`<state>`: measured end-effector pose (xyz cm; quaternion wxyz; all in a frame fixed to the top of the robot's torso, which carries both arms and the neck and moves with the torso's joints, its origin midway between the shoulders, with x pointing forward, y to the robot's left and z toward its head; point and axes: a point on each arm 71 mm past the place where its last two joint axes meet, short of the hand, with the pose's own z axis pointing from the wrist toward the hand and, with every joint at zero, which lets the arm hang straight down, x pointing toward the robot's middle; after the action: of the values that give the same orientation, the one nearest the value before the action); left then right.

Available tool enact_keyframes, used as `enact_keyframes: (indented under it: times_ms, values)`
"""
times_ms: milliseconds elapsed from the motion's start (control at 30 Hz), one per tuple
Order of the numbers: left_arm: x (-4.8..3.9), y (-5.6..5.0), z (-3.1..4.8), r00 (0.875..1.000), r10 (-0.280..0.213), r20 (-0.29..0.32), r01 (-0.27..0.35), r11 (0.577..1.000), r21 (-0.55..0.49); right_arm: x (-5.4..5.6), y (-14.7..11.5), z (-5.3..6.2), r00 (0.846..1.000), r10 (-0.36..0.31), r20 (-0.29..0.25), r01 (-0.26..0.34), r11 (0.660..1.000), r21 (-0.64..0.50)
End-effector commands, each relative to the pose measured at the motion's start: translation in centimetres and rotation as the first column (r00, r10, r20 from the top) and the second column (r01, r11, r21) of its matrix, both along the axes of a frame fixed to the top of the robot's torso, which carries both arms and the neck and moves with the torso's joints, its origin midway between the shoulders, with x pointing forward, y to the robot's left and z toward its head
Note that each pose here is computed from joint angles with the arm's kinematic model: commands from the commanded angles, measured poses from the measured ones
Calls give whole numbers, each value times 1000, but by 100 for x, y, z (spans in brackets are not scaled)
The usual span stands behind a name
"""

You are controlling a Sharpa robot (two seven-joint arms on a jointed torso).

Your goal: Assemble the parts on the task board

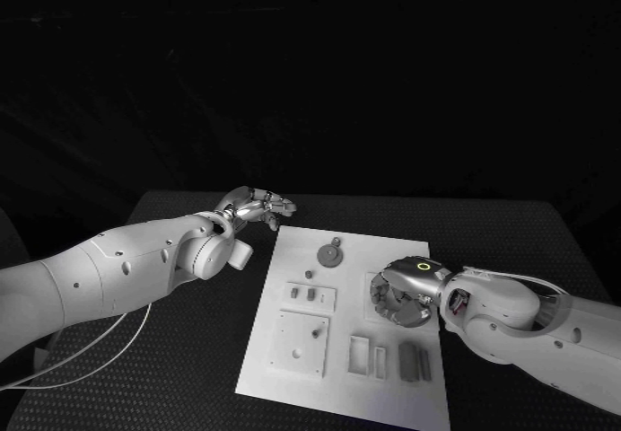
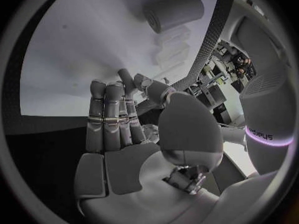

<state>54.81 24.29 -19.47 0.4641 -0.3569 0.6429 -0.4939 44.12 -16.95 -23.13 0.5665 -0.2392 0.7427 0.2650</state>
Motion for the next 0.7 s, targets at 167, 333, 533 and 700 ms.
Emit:
enact_keyframes:
  times_ms: [167, 333, 533, 700]
  values:
    - [-5, -30, 13, 1000, -17, 5, 17, 1000, -15, -14, 39, 43, 996, 14, 84, -15, 1000, 7]
    - [-4, -29, 13, 1000, -17, 5, 17, 1000, -14, -23, 48, 56, 996, 13, 91, -15, 1000, 16]
    - [-1, -27, 13, 1000, -16, 5, 16, 1000, -14, -44, 43, 73, 996, 13, 93, -16, 999, 28]
    - [0, -30, 12, 1000, -16, 5, 16, 1000, -14, -72, 39, 106, 996, 13, 84, -17, 999, 47]
